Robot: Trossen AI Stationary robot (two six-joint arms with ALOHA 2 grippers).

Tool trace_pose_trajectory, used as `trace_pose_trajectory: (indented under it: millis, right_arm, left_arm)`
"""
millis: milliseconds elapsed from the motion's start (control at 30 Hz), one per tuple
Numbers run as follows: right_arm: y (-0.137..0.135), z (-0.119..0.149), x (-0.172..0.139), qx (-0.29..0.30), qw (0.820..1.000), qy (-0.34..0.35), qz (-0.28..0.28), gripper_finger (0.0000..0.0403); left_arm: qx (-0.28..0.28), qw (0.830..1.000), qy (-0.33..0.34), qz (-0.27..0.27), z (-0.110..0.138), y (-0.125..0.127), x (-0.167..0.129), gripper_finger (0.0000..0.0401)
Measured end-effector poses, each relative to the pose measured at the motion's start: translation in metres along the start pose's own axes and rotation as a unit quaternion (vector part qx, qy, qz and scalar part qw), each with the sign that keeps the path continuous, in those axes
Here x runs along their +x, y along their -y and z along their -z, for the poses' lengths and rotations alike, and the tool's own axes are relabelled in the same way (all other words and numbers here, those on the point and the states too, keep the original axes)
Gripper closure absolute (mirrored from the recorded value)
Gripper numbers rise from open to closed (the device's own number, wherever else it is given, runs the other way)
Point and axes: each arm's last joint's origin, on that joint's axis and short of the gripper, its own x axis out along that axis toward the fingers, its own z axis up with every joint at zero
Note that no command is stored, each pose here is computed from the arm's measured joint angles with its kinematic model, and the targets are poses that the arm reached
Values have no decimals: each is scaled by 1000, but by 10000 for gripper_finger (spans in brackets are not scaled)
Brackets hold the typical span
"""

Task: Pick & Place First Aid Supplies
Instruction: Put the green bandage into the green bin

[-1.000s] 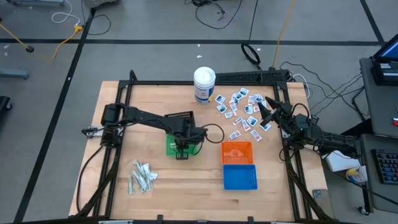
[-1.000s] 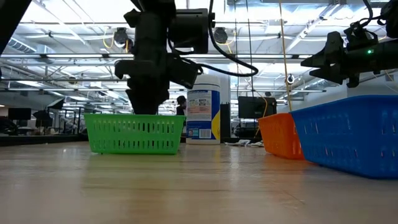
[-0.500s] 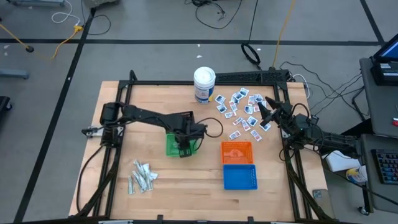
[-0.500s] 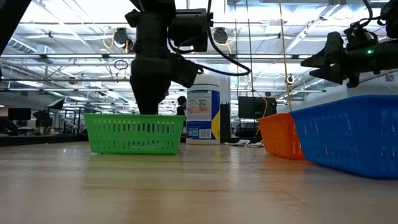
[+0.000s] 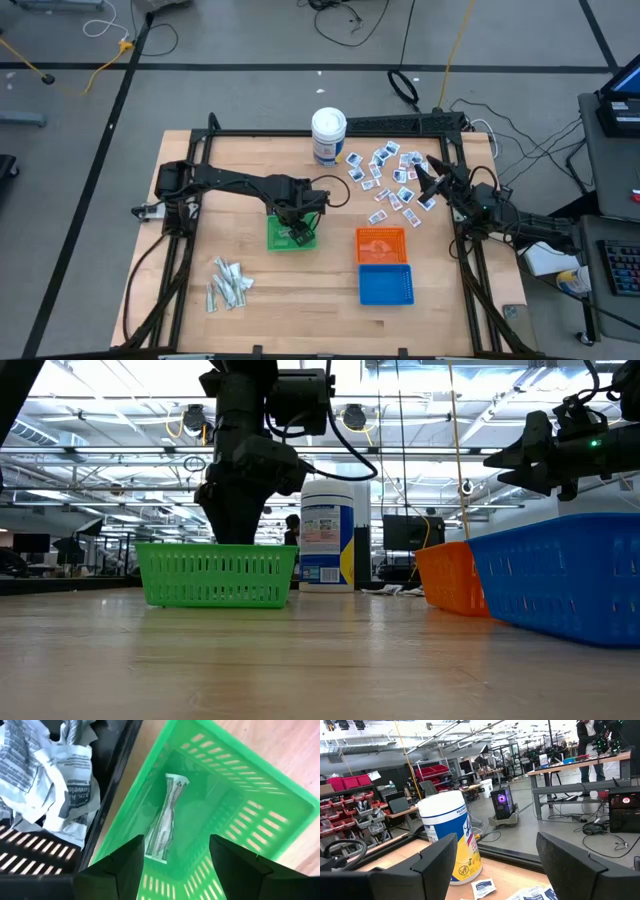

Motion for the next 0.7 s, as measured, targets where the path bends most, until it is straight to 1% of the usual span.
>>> trace_pose_trajectory:
  millis: [233,367,567,700]
  right_arm:
    - [0,0,0,0,1000,0,0,136]
    - [0,0,0,0,1000,0,0,135]
    - [0,0,0,0,1000,0,0,136]
    - [0,0,0,0,1000,0,0,135]
  left_arm:
    - [48,999,19,14,9,4,-17,171]
    - [88,995,33,22,17,10,-28,171]
    - [163,985,40,30,36,29,-36,171]
    - [208,977,41,33,54,40,-37,171]
